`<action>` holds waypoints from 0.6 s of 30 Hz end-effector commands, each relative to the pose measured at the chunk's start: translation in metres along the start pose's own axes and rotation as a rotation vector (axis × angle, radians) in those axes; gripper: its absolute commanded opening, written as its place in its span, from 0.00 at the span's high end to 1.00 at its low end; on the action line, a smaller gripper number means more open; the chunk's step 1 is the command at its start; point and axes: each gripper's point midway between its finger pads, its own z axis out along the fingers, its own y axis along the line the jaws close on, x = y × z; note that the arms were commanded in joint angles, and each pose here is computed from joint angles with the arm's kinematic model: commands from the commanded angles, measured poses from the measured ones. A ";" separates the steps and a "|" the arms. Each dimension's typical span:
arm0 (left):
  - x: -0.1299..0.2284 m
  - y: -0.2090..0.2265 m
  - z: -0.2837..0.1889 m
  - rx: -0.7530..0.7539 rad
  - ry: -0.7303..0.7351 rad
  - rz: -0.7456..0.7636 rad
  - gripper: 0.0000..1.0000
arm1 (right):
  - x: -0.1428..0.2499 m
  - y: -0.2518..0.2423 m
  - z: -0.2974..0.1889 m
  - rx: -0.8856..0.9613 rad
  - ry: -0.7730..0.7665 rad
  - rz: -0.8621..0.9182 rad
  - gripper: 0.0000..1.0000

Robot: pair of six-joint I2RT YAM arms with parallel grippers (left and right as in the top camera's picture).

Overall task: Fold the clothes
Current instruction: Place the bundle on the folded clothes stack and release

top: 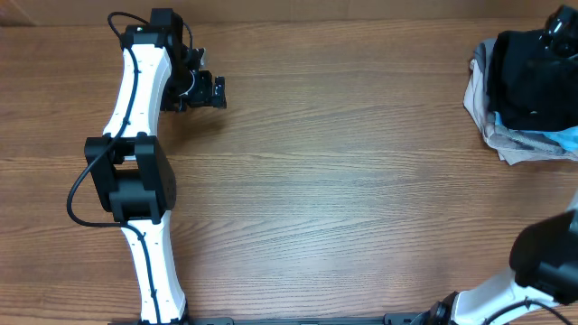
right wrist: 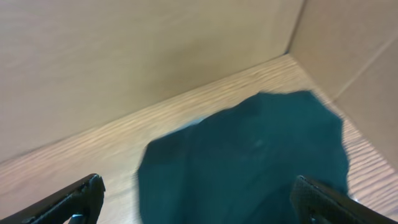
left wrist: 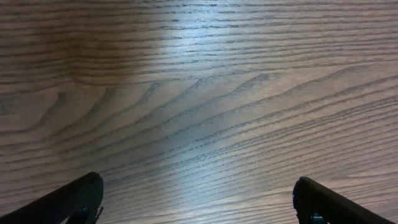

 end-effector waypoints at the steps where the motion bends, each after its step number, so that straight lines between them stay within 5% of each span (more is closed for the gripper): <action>1: -0.001 -0.004 0.001 0.002 0.000 0.020 0.00 | 0.001 -0.026 0.023 0.092 -0.009 0.013 0.00; 11: -0.007 -0.002 0.001 -0.005 -0.026 0.025 0.00 | 0.024 -0.049 0.085 0.110 0.004 0.024 0.00; 18: -0.013 -0.003 0.001 -0.004 -0.049 0.030 0.00 | 0.095 -0.055 0.153 0.088 0.150 0.040 0.00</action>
